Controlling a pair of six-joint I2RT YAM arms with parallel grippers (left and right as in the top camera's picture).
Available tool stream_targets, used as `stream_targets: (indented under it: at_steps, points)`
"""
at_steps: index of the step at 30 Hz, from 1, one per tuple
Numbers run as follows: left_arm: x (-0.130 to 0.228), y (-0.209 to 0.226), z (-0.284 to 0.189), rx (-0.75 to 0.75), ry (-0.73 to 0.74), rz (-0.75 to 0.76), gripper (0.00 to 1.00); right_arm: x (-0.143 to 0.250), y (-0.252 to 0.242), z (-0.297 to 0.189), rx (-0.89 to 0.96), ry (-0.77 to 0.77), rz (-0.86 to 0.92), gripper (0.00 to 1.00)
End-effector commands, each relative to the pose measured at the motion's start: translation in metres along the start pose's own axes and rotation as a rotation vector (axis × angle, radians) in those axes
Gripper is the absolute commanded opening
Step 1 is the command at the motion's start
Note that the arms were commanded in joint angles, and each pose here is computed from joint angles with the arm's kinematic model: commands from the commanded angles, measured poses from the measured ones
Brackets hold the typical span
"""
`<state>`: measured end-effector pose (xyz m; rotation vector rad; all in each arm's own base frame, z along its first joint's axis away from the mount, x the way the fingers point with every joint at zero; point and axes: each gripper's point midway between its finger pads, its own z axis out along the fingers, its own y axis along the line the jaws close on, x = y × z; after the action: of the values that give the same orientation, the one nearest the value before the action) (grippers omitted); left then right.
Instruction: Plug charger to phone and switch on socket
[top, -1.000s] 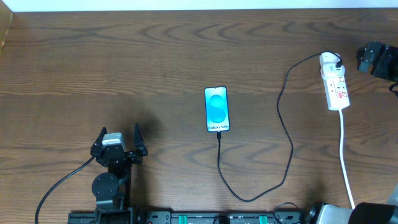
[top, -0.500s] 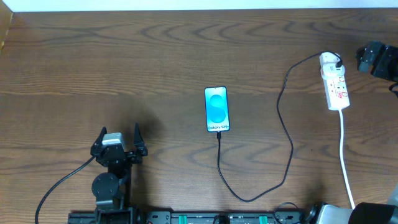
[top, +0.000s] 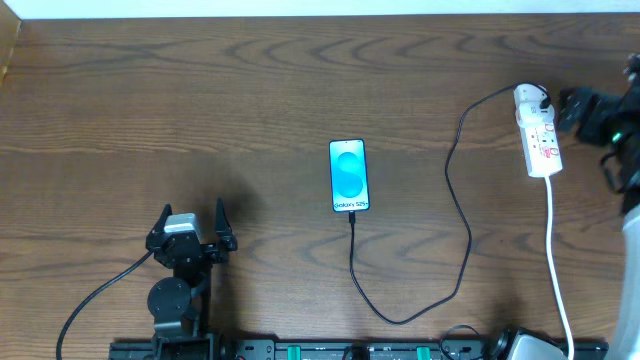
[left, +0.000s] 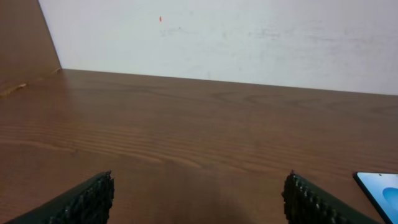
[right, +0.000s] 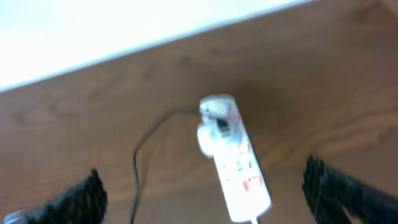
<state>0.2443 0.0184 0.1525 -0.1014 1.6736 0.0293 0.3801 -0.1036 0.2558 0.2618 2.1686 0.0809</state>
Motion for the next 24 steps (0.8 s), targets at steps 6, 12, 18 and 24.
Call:
stream_targets:
  at_steps: [6,12,18,24]
  points:
    - [0.016,0.005,0.001,-0.024,0.049,0.010,0.87,0.042,0.027,-0.020,-0.052,-0.197,-0.079,0.99]
    - [0.016,0.005,0.001,-0.024,0.049,0.010,0.87,0.069,0.041,-0.026,-0.091,-0.299,-0.109,0.99]
    - [0.016,0.005,0.001,-0.024,0.049,0.010,0.87,0.097,0.044,-0.015,-0.136,-0.372,-0.022,0.99]
    - [0.016,0.005,0.001,-0.024,0.049,0.010,0.87,0.126,0.046,-0.012,-0.152,-0.404,-0.009,0.99]
